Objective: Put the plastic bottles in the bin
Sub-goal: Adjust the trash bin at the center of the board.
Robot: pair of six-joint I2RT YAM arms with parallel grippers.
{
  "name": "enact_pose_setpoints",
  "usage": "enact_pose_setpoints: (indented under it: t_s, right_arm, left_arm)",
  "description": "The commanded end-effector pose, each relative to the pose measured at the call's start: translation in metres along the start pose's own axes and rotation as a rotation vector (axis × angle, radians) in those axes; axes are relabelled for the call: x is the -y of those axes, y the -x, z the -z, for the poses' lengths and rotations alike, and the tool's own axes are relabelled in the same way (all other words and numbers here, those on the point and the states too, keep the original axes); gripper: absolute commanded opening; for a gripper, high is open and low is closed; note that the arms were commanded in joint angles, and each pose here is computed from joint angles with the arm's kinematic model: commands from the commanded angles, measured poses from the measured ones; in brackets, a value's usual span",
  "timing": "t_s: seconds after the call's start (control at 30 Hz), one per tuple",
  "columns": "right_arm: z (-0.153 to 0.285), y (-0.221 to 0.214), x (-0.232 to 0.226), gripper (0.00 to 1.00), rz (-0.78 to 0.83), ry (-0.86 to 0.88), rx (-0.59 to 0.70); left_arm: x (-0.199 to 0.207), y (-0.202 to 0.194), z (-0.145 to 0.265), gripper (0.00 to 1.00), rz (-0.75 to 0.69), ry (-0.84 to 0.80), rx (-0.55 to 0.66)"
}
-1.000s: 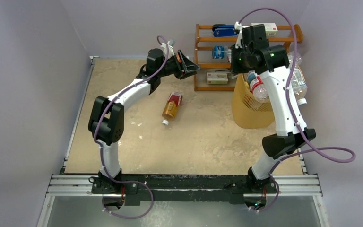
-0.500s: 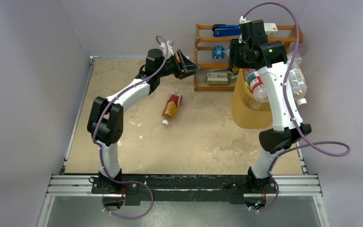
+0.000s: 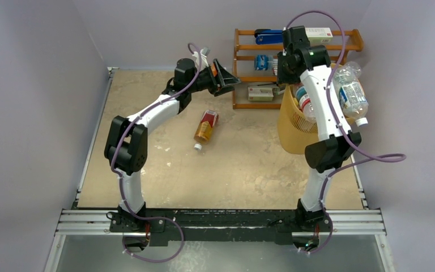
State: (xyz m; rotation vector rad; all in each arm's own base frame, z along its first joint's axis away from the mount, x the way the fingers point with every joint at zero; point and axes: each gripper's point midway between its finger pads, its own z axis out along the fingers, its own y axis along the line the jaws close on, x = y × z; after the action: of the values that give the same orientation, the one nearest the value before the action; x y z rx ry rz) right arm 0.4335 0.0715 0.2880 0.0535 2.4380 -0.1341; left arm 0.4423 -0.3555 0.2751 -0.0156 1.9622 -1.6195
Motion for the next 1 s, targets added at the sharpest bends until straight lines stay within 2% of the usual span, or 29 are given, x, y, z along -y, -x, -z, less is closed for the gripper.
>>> enact_pose_setpoints:
  t_s: [0.0,0.07,0.17,0.47,0.8,0.83,0.97]
  right_arm:
    - [0.013,-0.004,-0.014,0.28,0.007,0.097,0.006]
    - [0.02,-0.007,-0.019,0.2,0.013,0.141,0.015]
    - [0.036,-0.012,-0.024,0.0,0.02,0.205,0.025]
    - [0.096,-0.027,-0.027,0.0,0.037,0.322,0.069]
    - [0.094,-0.081,-0.043,0.0,0.089,0.324,-0.041]
    - [0.094,-0.085,-0.045,0.02,0.093,0.323,-0.051]
    - [0.111,-0.083,-0.052,0.44,0.064,0.33,-0.012]
  left_arm:
    - [0.031,0.011,0.015,0.71,-0.089,-0.073,0.029]
    - [0.032,0.011,0.015,0.71,-0.086,-0.075,0.029]
    - [0.033,0.012,0.016,0.72,-0.08,-0.079,0.033]
    - [0.036,0.014,0.018,0.73,-0.077,-0.078,0.051]
    - [0.028,0.005,0.026,0.74,-0.071,-0.045,0.061]
    - [0.026,0.003,0.027,0.74,-0.07,-0.04,0.062]
    - [0.02,-0.004,0.033,0.74,-0.067,-0.022,0.059]
